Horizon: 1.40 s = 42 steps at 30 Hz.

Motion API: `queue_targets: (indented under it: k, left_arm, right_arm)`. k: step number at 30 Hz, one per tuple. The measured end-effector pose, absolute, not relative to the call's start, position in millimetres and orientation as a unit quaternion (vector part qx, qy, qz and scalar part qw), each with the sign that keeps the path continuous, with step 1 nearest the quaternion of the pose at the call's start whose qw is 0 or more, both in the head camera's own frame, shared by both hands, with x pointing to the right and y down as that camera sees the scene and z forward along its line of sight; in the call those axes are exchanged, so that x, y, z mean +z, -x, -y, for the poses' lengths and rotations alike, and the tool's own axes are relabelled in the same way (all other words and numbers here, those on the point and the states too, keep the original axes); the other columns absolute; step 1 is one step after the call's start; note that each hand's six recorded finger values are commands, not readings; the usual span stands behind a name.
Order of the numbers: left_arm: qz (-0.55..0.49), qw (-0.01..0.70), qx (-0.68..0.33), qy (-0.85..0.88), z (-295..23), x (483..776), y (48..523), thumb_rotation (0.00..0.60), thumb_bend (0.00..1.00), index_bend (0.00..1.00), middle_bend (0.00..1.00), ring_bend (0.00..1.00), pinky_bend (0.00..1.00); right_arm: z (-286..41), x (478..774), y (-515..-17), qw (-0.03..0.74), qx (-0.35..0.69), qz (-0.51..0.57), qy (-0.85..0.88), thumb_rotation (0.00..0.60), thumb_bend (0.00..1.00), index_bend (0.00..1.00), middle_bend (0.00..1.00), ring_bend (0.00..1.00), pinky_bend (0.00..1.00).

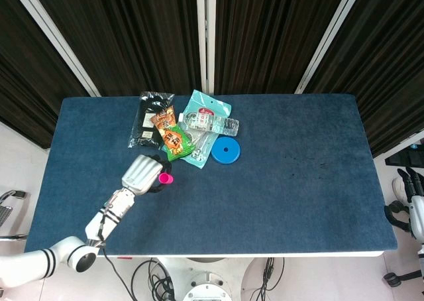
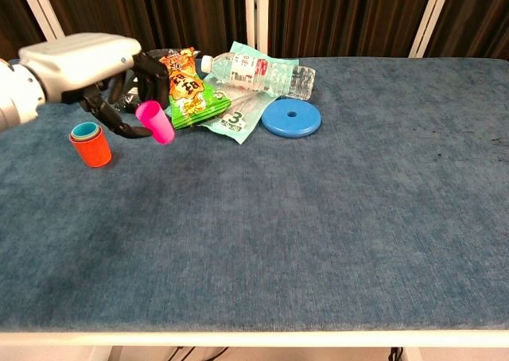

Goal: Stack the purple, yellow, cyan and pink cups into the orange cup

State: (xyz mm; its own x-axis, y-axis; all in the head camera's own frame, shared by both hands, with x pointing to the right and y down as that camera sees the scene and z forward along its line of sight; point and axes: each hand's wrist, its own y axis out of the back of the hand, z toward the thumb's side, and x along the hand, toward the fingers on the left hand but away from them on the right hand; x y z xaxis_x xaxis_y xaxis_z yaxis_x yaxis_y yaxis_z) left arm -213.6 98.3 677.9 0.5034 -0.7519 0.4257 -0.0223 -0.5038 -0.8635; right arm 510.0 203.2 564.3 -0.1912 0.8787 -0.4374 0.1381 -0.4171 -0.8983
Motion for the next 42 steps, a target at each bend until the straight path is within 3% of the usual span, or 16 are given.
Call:
queue_targets:
  k: [7,13,30,33,35,37,42]
  left_arm:
    - [-0.28,0.422,-0.49,0.709,-82,660,278,0.6,0.26,0.52,0.53,0.43,0.63]
    - [-0.263,0.401,-0.529,0.701,-88,672,306,0.6,0.26,0.52,0.53,0.43,0.62]
    - [-0.258,0.378,-0.543,0.704,-85,696,310,0.6,0.26,0.52,0.53,0.43,0.62]
    - [-0.259,0.376,-0.541,0.707,-86,696,309,0.6,0.26,0.43,0.47,0.42,0.61]
    - [-0.258,0.373,-0.54,0.709,-87,697,309,0.6,0.23,0.25,0.34,0.35,0.55]
    - [-0.26,0.369,-0.537,0.712,-88,696,309,0.6,0.21,0.13,0.22,0.25,0.46]
    - [-0.279,0.375,-0.523,0.713,-85,688,308,0.6,0.19,0.07,0.15,0.12,0.33]
  right_arm:
    - [-203,563,-502,0.303,0.622,0.447,0.567,0.6,0.3,0.0,0.0,0.0,0.0]
    - [-202,562,-498,0.306,0.619,0.447,0.569,0.6,0.3,0.0,0.0,0.0,0.0]
    - [-202,559,-499,0.304,0.622,0.445,0.568,0.6,0.3,0.0,0.0,0.0,0.0]
    - [-202,559,-501,0.303,0.623,0.446,0.567,0.6,0.3,0.0,0.0,0.0,0.0]
    - [-202,560,-501,0.303,0.623,0.446,0.567,0.6,0.3,0.0,0.0,0.0,0.0]
    - [-202,560,-500,0.303,0.623,0.445,0.567,0.6,0.3,0.0,0.0,0.0,0.0]
    - [-202,560,-500,0.303,0.623,0.445,0.568,0.6,0.3,0.0,0.0,0.0,0.0]
